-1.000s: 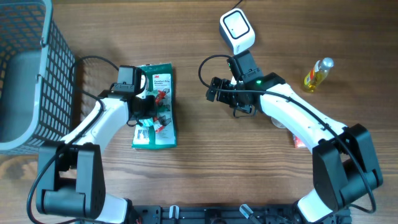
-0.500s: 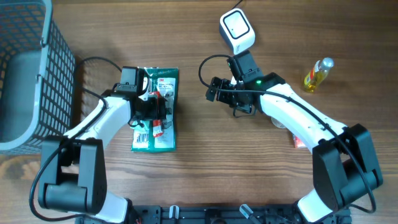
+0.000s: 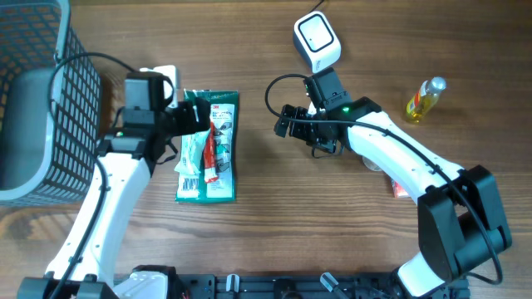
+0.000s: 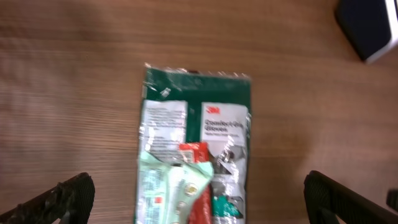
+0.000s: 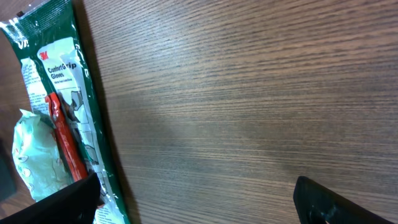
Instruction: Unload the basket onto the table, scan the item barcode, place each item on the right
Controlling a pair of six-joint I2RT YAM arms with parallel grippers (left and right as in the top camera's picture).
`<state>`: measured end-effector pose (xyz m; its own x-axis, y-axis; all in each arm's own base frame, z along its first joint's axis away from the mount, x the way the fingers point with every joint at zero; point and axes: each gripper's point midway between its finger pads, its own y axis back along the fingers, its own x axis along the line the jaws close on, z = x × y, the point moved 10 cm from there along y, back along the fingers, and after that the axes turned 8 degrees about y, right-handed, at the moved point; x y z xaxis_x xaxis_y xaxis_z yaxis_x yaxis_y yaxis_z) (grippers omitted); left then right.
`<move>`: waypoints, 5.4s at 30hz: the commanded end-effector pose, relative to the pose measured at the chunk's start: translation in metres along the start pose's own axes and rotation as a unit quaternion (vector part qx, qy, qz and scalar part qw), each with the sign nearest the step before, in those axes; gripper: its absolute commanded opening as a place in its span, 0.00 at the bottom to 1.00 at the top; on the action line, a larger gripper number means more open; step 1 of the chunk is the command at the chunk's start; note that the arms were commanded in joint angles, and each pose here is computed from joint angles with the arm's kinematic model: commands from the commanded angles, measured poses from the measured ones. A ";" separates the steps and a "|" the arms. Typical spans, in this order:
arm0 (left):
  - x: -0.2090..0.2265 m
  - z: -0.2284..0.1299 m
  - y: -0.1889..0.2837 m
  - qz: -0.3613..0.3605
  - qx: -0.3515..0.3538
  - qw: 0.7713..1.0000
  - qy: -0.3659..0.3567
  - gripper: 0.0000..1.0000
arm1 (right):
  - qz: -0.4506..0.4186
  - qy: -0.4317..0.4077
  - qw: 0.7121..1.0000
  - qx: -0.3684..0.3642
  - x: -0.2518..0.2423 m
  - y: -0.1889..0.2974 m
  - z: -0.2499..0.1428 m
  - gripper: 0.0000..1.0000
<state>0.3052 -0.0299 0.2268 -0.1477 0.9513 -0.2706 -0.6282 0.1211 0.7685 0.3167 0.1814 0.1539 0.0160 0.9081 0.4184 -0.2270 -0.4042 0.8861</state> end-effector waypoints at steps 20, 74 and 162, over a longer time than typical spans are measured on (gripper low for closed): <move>0.096 0.013 0.018 0.121 -0.015 0.972 0.201 1.00 | 0.061 0.081 0.993 0.066 0.013 -0.006 -0.017 0.99; 0.096 0.013 0.017 0.122 -0.012 0.972 0.201 1.00 | 0.115 0.260 0.958 -0.034 0.125 -0.120 -0.092 0.36; 0.092 0.019 0.016 0.095 -0.028 0.975 0.200 1.00 | 0.294 0.418 0.859 0.035 0.082 0.017 -0.056 0.04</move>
<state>0.2928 0.0661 0.2211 -0.5550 0.7747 -0.3031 -0.5822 -0.1014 0.8067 0.2658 0.2589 0.1470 -0.7736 0.5039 0.3842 -0.0205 -0.6259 0.7796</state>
